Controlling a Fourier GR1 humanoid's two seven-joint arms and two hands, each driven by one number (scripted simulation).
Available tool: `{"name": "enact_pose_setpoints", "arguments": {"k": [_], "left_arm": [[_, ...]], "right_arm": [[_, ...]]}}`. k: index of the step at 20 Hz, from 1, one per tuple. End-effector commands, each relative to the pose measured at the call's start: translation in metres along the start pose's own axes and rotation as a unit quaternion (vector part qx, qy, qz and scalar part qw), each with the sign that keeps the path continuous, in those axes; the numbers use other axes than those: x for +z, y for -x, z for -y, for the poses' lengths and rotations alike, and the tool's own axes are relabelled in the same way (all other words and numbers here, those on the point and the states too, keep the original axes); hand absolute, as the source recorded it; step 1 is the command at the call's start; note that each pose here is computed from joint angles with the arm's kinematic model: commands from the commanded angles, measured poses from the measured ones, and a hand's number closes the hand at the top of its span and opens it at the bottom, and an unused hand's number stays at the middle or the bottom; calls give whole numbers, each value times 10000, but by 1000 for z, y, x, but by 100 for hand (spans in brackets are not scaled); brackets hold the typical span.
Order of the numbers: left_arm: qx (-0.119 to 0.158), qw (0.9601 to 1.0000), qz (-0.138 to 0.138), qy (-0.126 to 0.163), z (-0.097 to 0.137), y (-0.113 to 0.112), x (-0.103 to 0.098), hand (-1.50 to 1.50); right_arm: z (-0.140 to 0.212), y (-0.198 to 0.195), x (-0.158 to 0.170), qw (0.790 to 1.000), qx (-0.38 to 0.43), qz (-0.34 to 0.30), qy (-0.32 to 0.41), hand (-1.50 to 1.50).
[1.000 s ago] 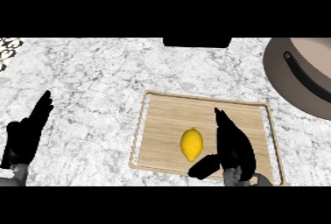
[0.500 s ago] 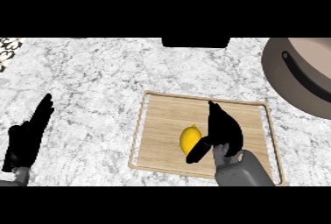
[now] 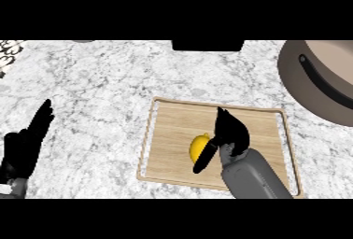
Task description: Pick the lemon from the tray and place it in the pot
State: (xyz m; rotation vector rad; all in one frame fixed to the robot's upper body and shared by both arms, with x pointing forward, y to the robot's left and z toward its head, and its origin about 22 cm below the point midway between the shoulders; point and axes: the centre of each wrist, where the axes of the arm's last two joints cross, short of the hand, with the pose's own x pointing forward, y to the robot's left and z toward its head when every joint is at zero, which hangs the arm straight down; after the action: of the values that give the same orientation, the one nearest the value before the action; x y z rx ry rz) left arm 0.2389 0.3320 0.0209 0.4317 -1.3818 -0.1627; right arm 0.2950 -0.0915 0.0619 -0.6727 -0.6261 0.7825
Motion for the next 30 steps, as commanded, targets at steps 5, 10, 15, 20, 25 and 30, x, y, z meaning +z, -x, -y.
{"name": "enact_pose_setpoints", "arguments": {"k": [5, 10, 15, 20, 25, 30], "left_arm": [[18, 10000, -10, 0, 2, -5, 4, 0], [62, 10000, -10, -21, 14, 7, 4, 0], [23, 10000, -69, -14, -9, -13, -1, 0], [29, 10000, -64, 19, 7, 6, 14, 0], [35, 10000, 12, -30, -1, 7, 9, 0], [-58, 10000, 12, -73, 2, -6, 9, 0]], "right_arm": [[-10, -11, -3, 9921, 340, -1205, -71, -150], [-19, -7, 1, 9925, 342, -1142, -252, -150], [-17, -25, 1, 9935, 696, -889, -148, 150], [-16, -18, 5, 9940, 691, -828, -172, 150], [-16, -21, 1, 9943, 692, -807, -80, 150], [51, -3, -35, 9929, 889, 755, 245, 150]]}}
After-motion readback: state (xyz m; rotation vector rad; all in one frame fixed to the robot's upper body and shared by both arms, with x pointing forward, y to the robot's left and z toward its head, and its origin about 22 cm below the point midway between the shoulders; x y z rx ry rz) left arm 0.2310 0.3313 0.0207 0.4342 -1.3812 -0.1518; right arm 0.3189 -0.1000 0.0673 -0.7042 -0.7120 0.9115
